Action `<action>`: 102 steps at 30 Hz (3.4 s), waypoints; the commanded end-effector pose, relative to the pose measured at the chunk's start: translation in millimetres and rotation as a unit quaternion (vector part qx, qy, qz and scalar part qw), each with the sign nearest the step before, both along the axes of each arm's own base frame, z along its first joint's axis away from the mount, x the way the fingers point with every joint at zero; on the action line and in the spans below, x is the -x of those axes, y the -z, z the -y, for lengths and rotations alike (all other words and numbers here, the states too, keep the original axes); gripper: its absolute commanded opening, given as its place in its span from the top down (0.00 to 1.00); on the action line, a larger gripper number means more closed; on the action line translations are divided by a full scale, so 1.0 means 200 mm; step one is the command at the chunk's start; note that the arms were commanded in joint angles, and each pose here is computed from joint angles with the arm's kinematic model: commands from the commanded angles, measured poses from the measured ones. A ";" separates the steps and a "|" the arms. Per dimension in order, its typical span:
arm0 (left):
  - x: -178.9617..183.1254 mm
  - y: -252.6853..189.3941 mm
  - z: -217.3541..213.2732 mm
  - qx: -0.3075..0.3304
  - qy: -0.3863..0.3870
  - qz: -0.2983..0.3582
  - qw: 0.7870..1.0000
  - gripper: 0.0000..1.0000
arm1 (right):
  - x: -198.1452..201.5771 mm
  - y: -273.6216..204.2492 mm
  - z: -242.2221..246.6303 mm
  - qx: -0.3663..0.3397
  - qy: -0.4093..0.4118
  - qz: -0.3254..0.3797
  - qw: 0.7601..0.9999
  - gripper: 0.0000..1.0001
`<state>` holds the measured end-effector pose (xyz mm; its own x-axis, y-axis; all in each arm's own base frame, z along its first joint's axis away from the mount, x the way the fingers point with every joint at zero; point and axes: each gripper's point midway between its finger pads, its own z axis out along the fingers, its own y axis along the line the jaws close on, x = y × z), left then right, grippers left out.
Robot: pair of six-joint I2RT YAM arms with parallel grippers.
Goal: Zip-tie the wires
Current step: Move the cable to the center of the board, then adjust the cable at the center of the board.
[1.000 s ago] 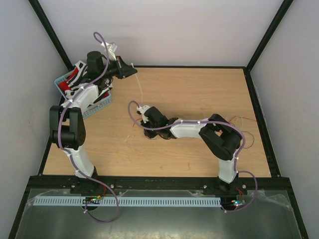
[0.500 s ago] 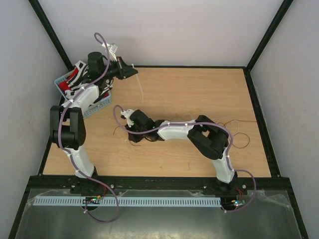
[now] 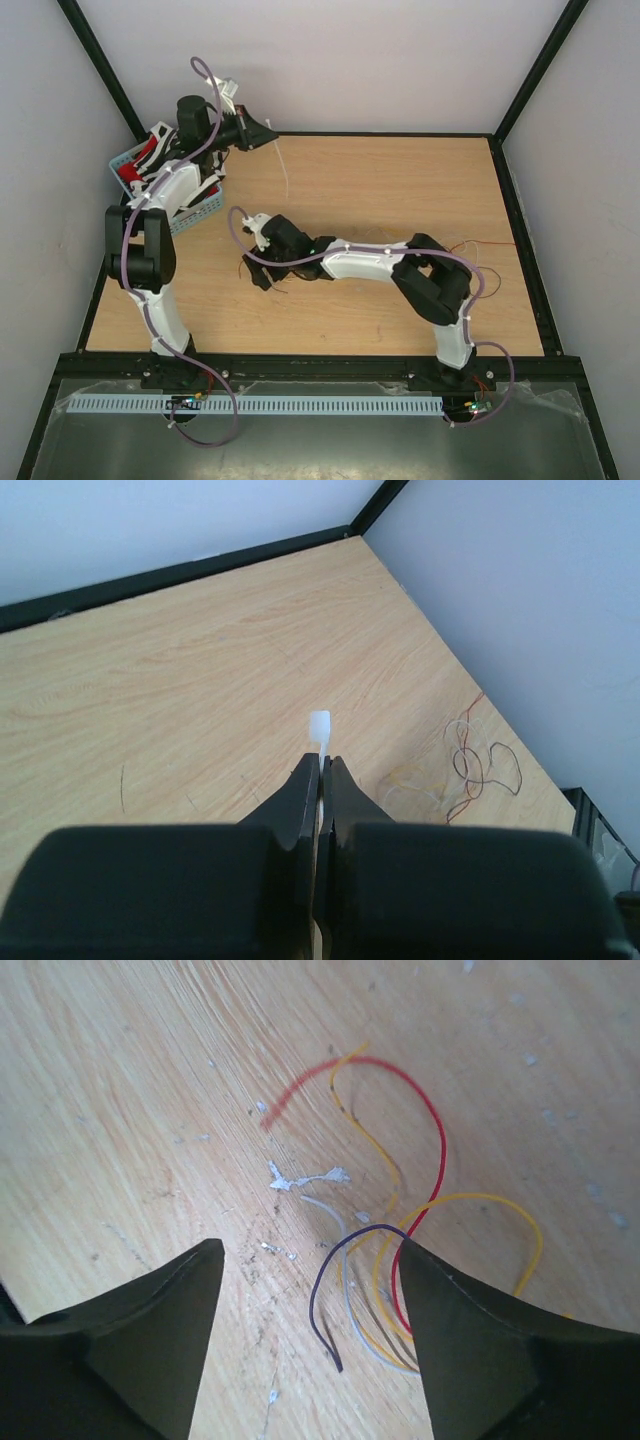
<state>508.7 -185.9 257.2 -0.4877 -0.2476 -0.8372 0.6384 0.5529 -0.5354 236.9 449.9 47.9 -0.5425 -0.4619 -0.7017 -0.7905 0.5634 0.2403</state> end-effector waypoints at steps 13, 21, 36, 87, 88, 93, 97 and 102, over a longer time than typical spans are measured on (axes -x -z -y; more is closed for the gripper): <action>-0.17 -0.02 0.28 -0.015 0.050 0.071 0.996 1.00 | -0.18 -0.47 0.77 -0.003 0.147 0.087 0.985 0.04; -0.29 0.04 0.43 -0.020 0.066 0.092 0.993 1.00 | -0.16 -0.56 1.26 -0.027 0.257 0.125 0.958 0.01; -0.27 0.31 0.59 -0.023 0.096 0.050 0.994 1.00 | -0.13 -0.41 1.60 0.001 0.332 0.122 0.935 0.01; -0.09 0.43 0.60 0.123 0.128 -0.175 0.968 1.00 | -0.13 -0.34 1.53 -0.018 0.331 0.089 0.939 0.01; -0.10 0.45 0.59 0.121 0.127 -0.175 0.969 1.00 | -0.13 -0.33 1.53 -0.017 0.331 0.088 0.939 0.01; -0.14 0.59 0.53 0.101 0.115 -0.164 0.975 1.00 | -0.13 -0.33 1.53 -0.018 0.328 0.088 0.940 0.01; -0.14 0.67 0.48 0.085 0.120 -0.151 0.978 1.00 | -0.14 -0.34 1.53 -0.019 0.327 0.094 0.940 0.01; -0.12 0.72 0.46 0.060 0.141 -0.114 0.982 1.00 | -0.14 -0.35 1.55 -0.020 0.330 0.107 0.938 0.01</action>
